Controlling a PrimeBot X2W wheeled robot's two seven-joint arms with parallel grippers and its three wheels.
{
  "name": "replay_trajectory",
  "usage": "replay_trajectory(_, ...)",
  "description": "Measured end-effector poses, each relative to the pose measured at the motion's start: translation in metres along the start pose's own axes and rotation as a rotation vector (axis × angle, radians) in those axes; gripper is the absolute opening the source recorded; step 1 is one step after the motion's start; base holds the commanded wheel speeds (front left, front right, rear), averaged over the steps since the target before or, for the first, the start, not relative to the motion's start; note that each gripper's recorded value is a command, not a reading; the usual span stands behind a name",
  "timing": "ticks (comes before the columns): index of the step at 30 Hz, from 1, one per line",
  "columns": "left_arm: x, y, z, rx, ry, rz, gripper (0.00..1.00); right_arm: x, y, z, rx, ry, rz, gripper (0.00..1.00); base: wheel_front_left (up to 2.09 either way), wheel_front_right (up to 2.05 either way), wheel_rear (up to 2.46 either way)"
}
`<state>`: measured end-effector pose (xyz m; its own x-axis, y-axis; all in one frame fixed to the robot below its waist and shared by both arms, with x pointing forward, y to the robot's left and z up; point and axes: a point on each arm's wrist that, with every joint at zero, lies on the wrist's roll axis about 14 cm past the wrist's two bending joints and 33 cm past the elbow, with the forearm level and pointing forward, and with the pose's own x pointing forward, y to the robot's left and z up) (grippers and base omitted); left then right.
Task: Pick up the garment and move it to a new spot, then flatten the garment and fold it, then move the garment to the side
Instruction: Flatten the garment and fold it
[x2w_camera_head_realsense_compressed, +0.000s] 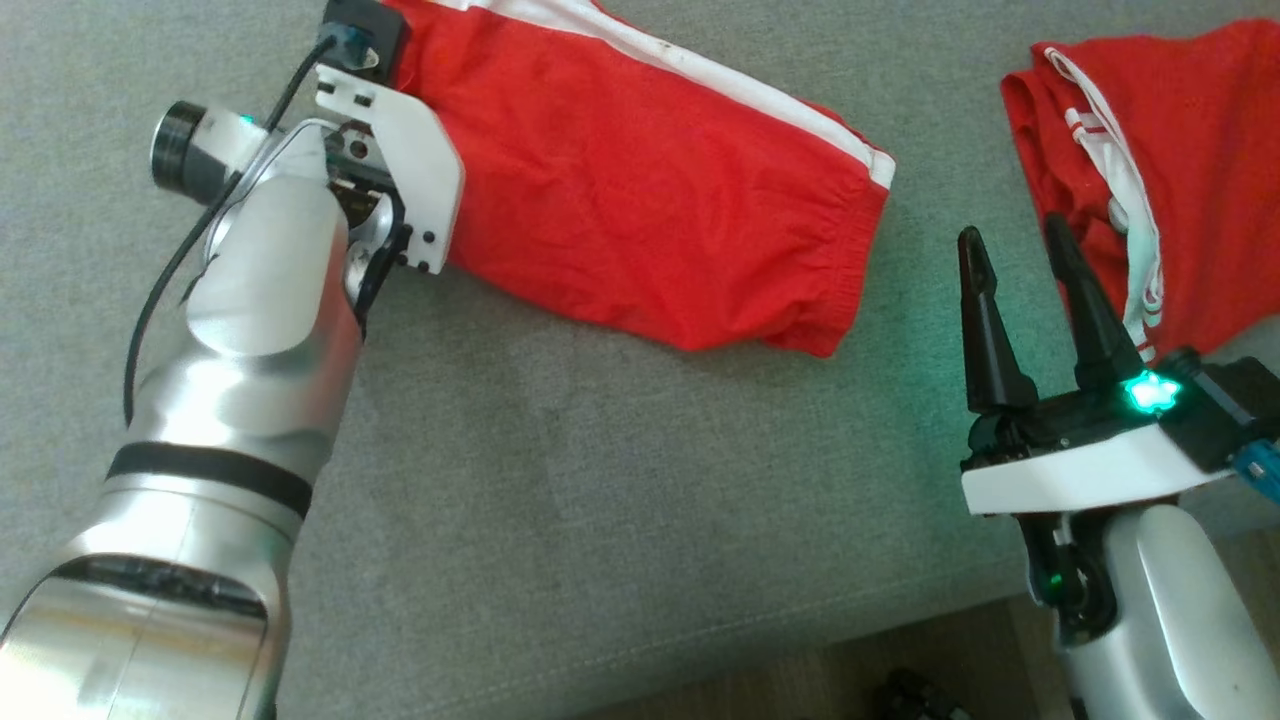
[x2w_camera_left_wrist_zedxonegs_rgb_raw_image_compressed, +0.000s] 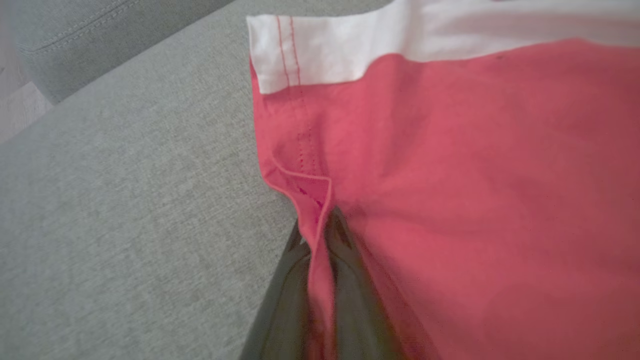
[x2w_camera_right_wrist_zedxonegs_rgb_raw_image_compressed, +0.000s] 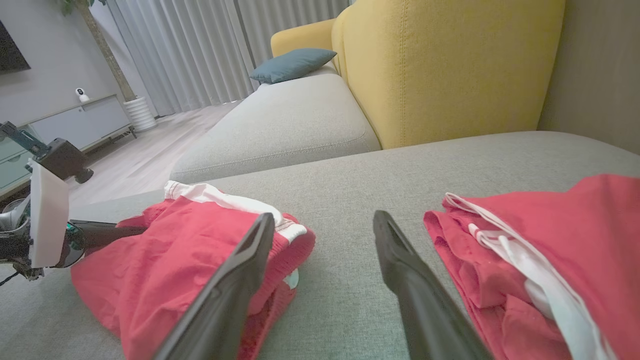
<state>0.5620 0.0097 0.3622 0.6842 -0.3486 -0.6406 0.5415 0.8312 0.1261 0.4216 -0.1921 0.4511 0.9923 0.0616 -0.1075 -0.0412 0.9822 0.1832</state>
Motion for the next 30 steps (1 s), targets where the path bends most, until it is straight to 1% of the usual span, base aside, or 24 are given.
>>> replay_trajectory(6, -0.004, 0.003, 0.005, -0.005, -0.035, 0.028, 0.00, 0.002, 0.003, 0.003, 0.004, -0.008, 0.009, 1.00, 0.00, 0.00, 0.00)
replay_trajectory(11, -0.024, 0.005, -0.012, -0.117, -0.100, 0.066, 0.00, 0.000, 0.008, 0.009, 0.009, -0.015, 0.022, 1.00, 0.00, 0.00, 0.00)
replay_trajectory(16, -0.056, 0.007, -0.041, -0.175, -0.140, 0.113, 0.00, -0.010, 0.016, 0.008, 0.020, -0.003, 0.039, 1.00, 0.00, 0.00, 0.00)
replay_trajectory(20, -0.084, -0.001, -0.064, -0.230, -0.148, 0.131, 0.00, -0.016, 0.023, 0.006, 0.021, 0.015, 0.056, 1.00, 0.00, 0.00, 0.00)
replay_trajectory(24, -0.104, -0.009, -0.076, -0.271, -0.137, 0.138, 0.00, -0.015, 0.030, 0.014, 0.021, -0.004, 0.077, 1.00, 0.00, 0.00, 0.00)
replay_trajectory(25, -0.109, -0.010, -0.078, -0.277, -0.142, 0.144, 0.24, -0.016, 0.030, 0.015, 0.017, -0.005, 0.079, 1.00, 0.00, 0.00, 0.00)
replay_trajectory(26, -0.112, -0.011, -0.080, -0.287, -0.145, 0.148, 0.85, -0.017, 0.031, 0.015, 0.012, 0.000, 0.080, 1.00, 0.00, 0.00, 0.00)
replay_trajectory(27, -0.116, -0.013, -0.082, -0.294, -0.145, 0.152, 1.00, -0.019, 0.031, 0.014, 0.010, 0.004, 0.079, 1.00, 0.00, 0.00, 0.00)
replay_trajectory(30, -0.126, -0.012, -0.082, -0.307, -0.178, 0.183, 1.00, -0.022, 0.026, 0.015, -0.015, 0.017, 0.065, 1.00, 0.00, 0.00, 0.00)
